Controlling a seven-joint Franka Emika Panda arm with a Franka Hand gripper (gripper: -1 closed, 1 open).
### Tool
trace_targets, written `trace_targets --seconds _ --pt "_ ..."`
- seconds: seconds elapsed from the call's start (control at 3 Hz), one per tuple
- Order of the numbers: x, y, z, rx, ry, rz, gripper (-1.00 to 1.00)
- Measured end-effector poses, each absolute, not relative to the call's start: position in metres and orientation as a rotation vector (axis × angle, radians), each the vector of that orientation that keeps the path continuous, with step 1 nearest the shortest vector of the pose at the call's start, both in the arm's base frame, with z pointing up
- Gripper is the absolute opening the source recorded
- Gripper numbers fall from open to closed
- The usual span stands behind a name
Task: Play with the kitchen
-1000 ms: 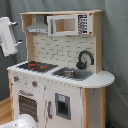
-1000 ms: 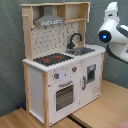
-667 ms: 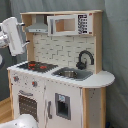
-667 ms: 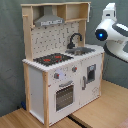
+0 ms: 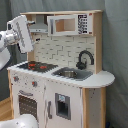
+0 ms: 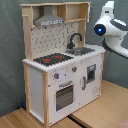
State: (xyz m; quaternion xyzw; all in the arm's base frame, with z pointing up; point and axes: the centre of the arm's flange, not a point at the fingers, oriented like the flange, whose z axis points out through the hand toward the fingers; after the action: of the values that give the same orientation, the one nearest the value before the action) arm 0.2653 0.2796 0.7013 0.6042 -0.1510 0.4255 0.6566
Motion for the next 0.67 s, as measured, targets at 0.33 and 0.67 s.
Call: trace_targets --seconds 0.33,0.67 --pt "0.28 0.266 0.707 1.415 -0.339 1.033 1.0" --pt "0.294 0.243 0.702 1.453 -0.334 1.068 1.0"
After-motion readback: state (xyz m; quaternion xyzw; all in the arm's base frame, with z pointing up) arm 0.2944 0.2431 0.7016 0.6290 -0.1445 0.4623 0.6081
